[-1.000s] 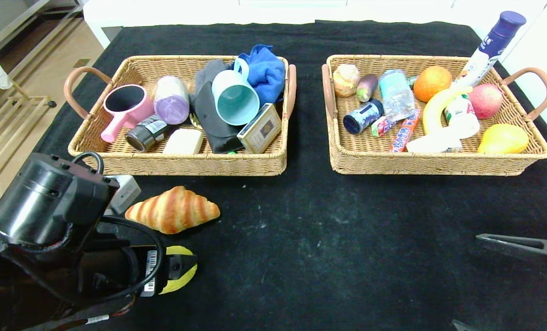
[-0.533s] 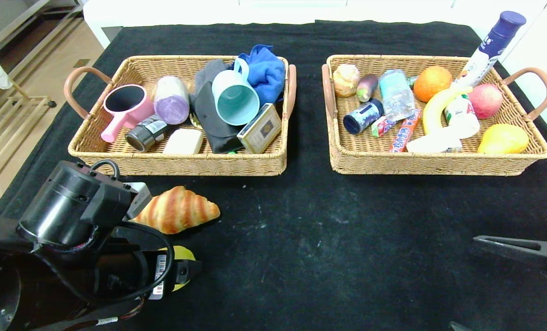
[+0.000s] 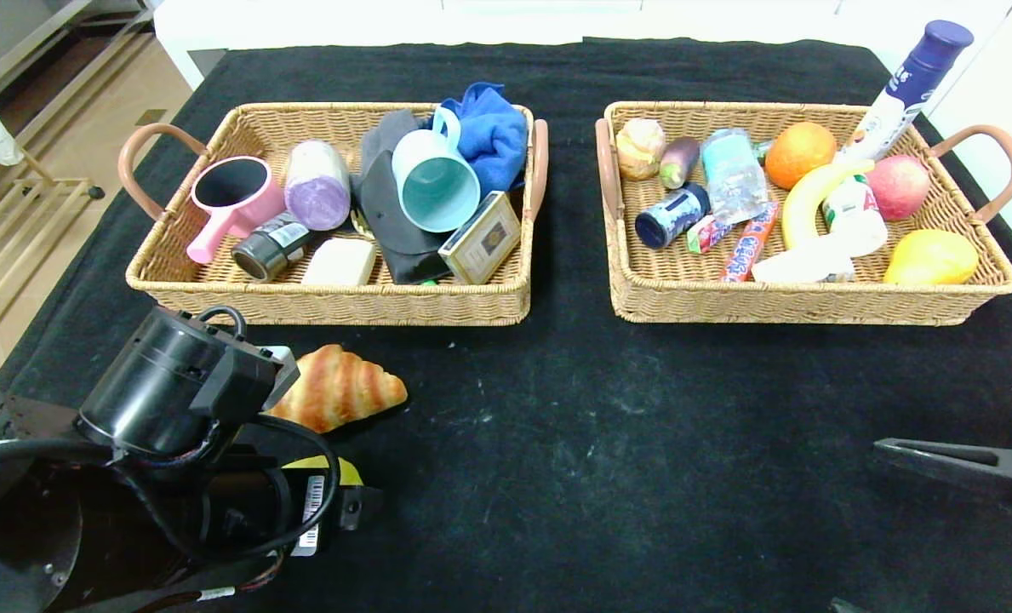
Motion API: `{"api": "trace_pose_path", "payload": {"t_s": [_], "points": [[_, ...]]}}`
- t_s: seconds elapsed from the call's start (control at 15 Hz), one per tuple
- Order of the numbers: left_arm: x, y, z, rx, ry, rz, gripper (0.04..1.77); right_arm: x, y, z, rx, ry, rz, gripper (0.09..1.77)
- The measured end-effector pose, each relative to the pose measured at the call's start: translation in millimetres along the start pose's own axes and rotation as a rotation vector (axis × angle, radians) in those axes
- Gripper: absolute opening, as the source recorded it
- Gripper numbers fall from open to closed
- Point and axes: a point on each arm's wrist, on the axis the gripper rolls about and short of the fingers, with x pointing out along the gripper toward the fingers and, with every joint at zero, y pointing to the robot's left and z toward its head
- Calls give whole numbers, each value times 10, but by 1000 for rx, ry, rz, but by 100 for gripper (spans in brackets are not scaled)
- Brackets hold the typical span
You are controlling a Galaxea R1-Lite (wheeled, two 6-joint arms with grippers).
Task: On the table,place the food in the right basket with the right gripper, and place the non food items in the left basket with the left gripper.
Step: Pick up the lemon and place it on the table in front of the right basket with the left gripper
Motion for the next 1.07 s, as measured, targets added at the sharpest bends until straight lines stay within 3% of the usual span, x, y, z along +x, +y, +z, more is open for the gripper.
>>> {"api": "trace_pose_path", "payload": {"t_s": [0.07,0.13,0.27,1.07], "points": [[10,-3,1,0,2,2,169,0,0,0,0,0,0,171],[16,-6,2,1,4,2,149,0,0,0,0,0,1,171],[23,-16,14,0,-6,-3,132,0,0,0,0,0,1,171],[-43,-40,-11,26,-31,-31,125,-1,0,2,0,-2,0,171]]}}
